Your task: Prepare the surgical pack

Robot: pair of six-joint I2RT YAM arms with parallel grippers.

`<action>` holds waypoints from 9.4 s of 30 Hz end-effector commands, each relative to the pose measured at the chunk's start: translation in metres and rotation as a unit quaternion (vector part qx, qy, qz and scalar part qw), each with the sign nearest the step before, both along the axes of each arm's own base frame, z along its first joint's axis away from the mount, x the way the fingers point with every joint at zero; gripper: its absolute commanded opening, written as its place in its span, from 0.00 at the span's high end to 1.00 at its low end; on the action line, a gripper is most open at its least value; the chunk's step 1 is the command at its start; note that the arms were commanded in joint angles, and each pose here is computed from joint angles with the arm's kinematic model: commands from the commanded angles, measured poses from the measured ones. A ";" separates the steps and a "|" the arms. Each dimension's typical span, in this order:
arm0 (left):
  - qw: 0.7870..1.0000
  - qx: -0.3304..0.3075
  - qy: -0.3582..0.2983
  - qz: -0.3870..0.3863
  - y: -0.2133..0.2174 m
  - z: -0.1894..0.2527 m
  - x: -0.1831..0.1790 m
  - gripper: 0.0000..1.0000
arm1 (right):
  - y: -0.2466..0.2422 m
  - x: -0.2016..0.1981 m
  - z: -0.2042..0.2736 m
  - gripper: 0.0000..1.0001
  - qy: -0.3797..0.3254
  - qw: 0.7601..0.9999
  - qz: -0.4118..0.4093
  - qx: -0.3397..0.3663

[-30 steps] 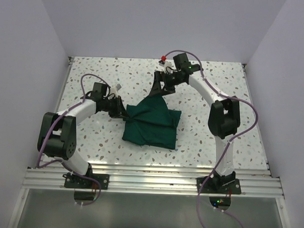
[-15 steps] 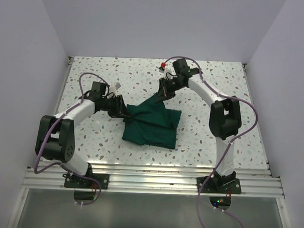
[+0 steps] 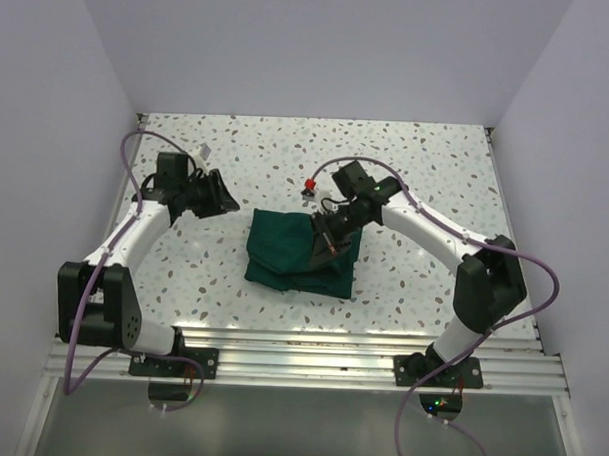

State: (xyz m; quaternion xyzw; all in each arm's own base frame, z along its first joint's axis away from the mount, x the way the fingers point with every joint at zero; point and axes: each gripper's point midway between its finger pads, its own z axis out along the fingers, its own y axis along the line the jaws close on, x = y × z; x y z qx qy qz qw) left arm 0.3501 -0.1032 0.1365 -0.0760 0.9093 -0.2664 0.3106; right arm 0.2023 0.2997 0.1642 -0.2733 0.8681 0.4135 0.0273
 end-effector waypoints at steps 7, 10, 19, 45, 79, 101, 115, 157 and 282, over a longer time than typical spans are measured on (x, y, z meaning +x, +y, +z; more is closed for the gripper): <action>0.999 -0.010 0.034 -0.005 -0.001 -0.014 0.001 0.57 | -0.002 -0.059 -0.036 1.00 0.046 0.996 0.056 -0.044; 0.999 -0.012 0.037 -0.014 -0.003 -0.014 0.001 0.57 | 0.000 -0.067 -0.045 1.00 0.046 0.995 0.064 -0.058; 0.998 -0.023 0.046 -0.029 -0.008 -0.016 0.002 0.60 | 0.016 -0.090 -0.061 0.92 0.051 0.990 0.102 -0.082; 0.992 -0.028 0.113 -0.043 -0.010 -0.057 -0.033 0.57 | -0.010 -0.059 -0.031 0.30 -0.054 0.990 -0.040 -0.120; 0.988 -0.027 0.148 -0.025 -0.009 -0.073 -0.033 0.70 | -0.123 0.084 -0.140 0.93 0.043 0.901 -0.319 -0.292; 0.988 0.016 -0.121 -0.099 -0.041 0.061 -0.014 0.50 | -0.117 0.164 -0.078 0.41 0.023 0.911 -0.318 -0.261; 0.984 -0.015 -0.115 -0.134 -0.063 0.063 -0.012 0.49 | -0.085 -0.013 -0.041 0.12 0.087 0.958 -0.264 -0.064; 0.981 -0.039 -0.104 -0.162 -0.078 0.064 -0.015 0.50 | 0.000 -0.062 0.010 1.00 0.130 0.982 -0.132 0.032; 0.833 0.360 -0.138 -0.396 -0.180 -0.033 -0.167 1.00 | -0.006 -0.014 -0.057 1.00 0.220 0.874 -0.429 0.058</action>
